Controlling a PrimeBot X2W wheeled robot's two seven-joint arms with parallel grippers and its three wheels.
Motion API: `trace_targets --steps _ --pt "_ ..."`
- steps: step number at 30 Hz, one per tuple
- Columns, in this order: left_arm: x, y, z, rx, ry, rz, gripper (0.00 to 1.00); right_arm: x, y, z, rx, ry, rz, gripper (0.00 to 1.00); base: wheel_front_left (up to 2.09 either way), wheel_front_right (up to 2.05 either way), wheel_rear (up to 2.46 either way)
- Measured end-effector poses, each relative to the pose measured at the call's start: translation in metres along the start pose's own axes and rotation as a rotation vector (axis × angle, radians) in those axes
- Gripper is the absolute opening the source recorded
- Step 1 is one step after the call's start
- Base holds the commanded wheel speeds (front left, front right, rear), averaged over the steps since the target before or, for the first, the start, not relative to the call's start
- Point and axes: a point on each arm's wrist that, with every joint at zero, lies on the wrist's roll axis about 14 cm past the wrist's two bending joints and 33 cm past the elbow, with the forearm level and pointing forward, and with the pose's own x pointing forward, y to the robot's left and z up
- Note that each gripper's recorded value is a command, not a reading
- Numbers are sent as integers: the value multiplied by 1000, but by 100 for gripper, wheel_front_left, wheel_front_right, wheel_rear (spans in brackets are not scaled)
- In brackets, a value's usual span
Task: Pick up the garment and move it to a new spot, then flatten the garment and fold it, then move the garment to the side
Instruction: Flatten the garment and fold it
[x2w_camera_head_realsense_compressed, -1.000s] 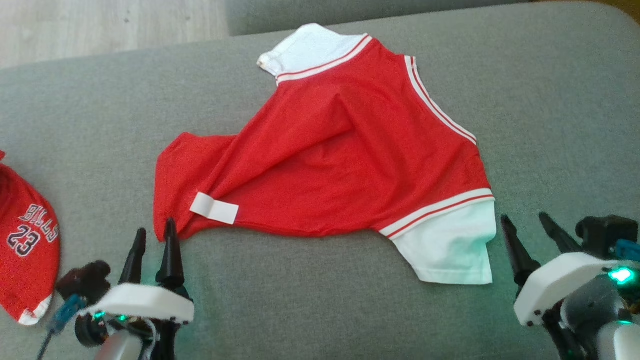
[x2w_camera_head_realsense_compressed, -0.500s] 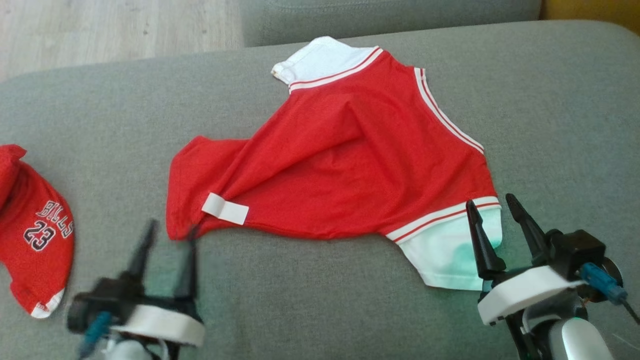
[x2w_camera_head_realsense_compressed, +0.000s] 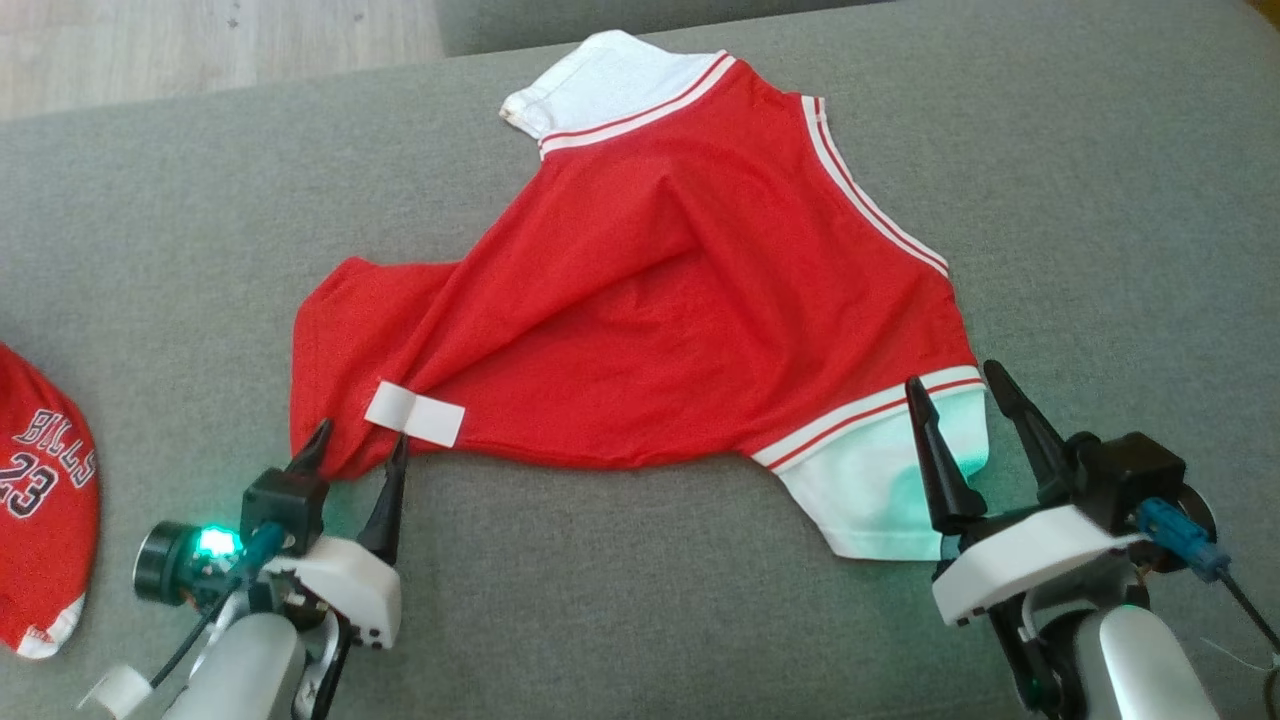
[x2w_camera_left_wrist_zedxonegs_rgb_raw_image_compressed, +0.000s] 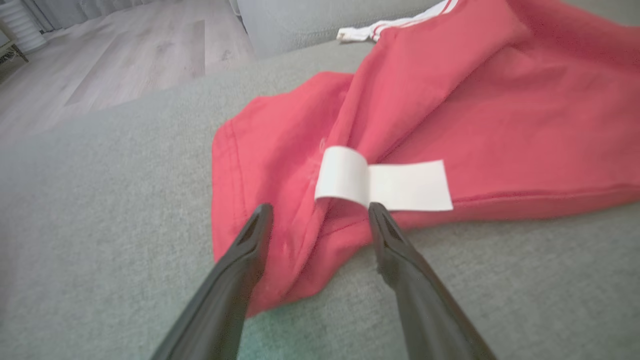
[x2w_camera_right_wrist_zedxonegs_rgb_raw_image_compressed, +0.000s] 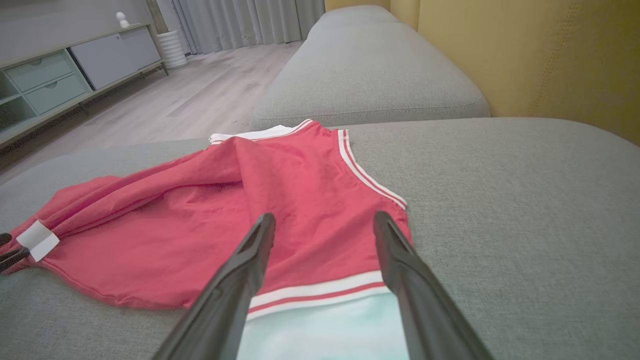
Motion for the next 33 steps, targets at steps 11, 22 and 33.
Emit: trace_targets --steps 11,22,33 --pt "17 8 -3 -11 46 32 100 3 1 -4 10 10 4 100 0 0 0" --pt "17 9 -11 -20 83 43 0 4 3 -5 16 12 11 100 0 0 0" --pt "33 12 16 -86 -14 66 0 6 2 -10 27 29 9 100 0 0 0"
